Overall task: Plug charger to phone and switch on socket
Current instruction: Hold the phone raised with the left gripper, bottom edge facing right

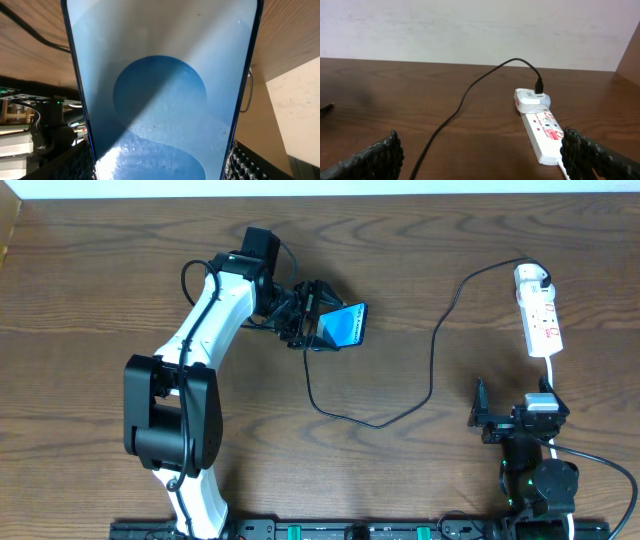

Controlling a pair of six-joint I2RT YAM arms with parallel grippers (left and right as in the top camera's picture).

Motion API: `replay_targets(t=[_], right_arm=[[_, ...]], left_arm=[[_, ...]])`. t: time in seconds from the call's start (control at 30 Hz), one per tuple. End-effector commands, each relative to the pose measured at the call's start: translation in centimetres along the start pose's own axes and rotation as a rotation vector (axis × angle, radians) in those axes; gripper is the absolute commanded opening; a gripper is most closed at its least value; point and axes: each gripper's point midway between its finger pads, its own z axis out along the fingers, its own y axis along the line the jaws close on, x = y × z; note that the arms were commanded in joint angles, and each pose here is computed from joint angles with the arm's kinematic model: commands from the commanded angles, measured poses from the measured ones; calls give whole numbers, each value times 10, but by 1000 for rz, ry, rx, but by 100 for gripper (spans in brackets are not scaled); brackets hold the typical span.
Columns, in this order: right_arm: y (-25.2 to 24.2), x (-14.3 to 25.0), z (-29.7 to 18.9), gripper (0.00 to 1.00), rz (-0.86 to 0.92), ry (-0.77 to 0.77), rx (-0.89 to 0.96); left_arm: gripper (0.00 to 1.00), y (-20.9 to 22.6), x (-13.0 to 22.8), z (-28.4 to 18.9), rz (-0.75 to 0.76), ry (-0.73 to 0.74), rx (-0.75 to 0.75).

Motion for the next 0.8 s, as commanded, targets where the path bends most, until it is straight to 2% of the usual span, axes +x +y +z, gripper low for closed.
replay_targets(t=[0.0, 0.27, 0.5, 0.77], right_arm=[[1, -2, 0, 99, -11, -11, -3], [-16, -3, -1, 99, -10, -13, 93], [6, -13, -1, 99, 13, -56, -36], [22, -24, 2, 99, 45, -38, -131]], left_arm=[[63, -3, 10, -7, 53, 6, 18], [63, -1, -7, -3, 77, -120, 4], [63, -2, -47, -10, 85, -368, -1], [63, -3, -60, -16, 101, -454, -4]])
